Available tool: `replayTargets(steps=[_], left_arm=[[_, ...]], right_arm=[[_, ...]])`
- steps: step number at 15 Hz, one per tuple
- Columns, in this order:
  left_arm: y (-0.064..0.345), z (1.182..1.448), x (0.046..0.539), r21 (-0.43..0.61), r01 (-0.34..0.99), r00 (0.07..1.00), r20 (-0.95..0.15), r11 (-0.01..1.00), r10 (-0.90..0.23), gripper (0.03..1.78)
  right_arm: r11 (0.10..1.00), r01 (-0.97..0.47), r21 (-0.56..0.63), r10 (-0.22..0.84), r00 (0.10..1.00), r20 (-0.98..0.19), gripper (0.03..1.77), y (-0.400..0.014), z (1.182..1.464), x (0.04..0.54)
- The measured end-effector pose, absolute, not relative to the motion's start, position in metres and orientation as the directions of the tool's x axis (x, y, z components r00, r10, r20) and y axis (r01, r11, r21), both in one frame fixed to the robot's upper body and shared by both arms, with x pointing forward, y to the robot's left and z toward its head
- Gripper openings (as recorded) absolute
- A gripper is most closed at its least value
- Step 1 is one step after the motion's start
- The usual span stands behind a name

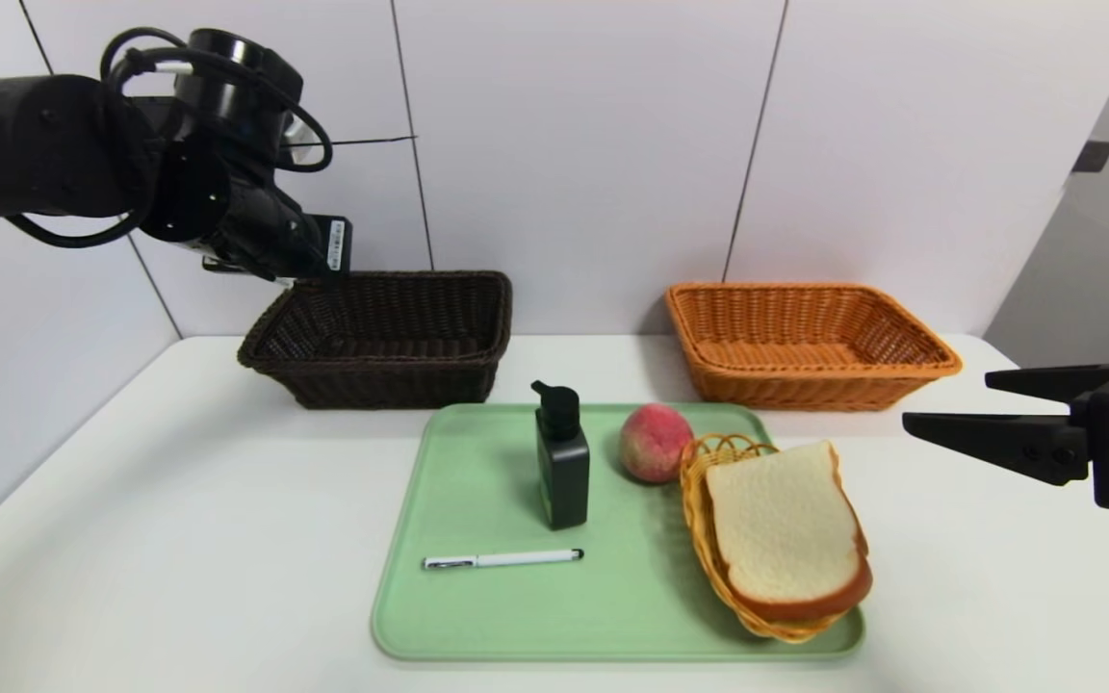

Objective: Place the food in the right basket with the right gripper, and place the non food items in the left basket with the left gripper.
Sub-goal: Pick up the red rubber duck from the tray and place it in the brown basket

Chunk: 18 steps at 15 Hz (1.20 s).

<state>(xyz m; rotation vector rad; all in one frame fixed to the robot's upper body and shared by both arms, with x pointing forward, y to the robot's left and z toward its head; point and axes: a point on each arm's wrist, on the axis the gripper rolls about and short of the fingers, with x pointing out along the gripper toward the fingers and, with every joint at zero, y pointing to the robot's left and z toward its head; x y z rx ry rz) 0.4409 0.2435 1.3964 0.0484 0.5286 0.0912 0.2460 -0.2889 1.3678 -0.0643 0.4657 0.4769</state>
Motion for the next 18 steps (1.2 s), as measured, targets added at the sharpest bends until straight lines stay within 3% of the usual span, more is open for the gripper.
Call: replayTargets(steps=[9,13,18], left_arm=[[0.277,1.314,0.532,0.103,-0.178,0.764,-0.613,0.979,0.203,0.65],[0.278,1.296,0.541,0.086,-0.155,0.744,-0.645,0.984,0.174,0.65],[0.278,1.295,0.542,0.082,-0.151,0.743,-0.648,0.985,0.168,1.11]], right_arm=[[0.886,-0.46,0.047,0.429,0.779,-0.458,1.7,-0.288,1.365,0.247],[0.886,-0.462,0.049,0.43,0.775,-0.462,1.7,-0.288,1.363,0.247],[0.886,-0.461,0.048,0.428,0.776,-0.462,1.7,-0.288,1.363,0.246]])
